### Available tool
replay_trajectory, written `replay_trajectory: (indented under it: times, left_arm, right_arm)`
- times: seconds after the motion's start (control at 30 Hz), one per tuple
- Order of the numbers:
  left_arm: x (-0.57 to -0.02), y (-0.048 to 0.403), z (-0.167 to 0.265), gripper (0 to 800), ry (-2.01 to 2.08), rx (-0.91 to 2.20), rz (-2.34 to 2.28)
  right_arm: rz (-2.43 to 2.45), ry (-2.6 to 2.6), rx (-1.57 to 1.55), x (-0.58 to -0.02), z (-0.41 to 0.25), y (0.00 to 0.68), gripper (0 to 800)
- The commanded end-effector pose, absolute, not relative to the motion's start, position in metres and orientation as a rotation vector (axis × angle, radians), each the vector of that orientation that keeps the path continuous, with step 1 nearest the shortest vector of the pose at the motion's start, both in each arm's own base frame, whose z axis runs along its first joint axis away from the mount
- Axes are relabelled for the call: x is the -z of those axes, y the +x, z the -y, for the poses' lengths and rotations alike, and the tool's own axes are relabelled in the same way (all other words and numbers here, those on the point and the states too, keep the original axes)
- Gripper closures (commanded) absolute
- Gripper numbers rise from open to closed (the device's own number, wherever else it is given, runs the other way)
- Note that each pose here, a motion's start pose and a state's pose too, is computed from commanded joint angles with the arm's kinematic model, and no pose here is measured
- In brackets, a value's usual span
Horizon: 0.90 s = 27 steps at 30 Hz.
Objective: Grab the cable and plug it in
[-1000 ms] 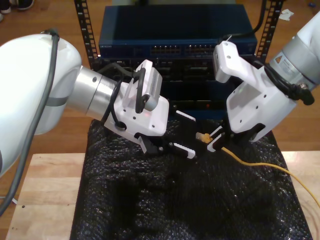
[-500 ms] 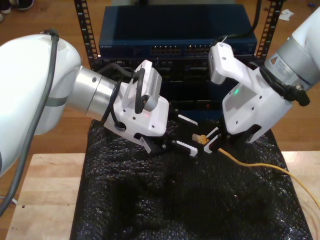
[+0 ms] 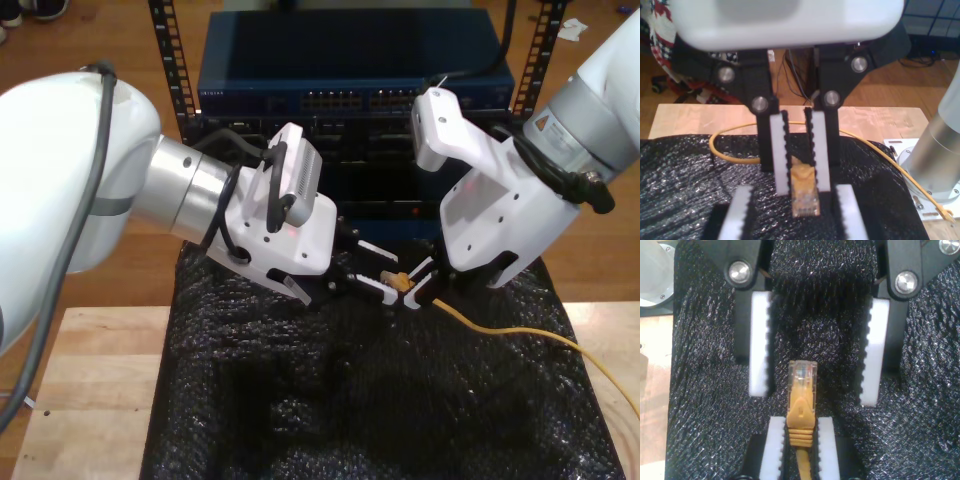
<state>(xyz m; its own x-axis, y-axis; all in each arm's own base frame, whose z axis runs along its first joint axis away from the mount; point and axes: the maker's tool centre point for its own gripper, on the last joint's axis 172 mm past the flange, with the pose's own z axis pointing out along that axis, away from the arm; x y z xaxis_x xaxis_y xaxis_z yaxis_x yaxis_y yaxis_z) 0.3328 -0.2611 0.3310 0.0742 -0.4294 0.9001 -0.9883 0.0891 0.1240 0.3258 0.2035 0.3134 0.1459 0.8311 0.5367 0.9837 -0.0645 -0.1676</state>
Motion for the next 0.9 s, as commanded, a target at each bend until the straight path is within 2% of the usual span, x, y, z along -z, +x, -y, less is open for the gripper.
replay_trajectory:
  times: [0.4, 0.9]
  left_arm:
    - [-0.3304, 0.3321, 0.2621, 523, 1.471, -0.813, 1.478]
    - [-0.3307, 0.3298, 0.2625, 523, 1.463, -0.806, 1.475]
  right_arm:
    - [1.729, -1.941, 0.412, -0.3134, -0.2035, 0.3258, 793]
    - [1.725, -1.941, 0.401, -0.3089, -0.2043, 0.3257, 793]
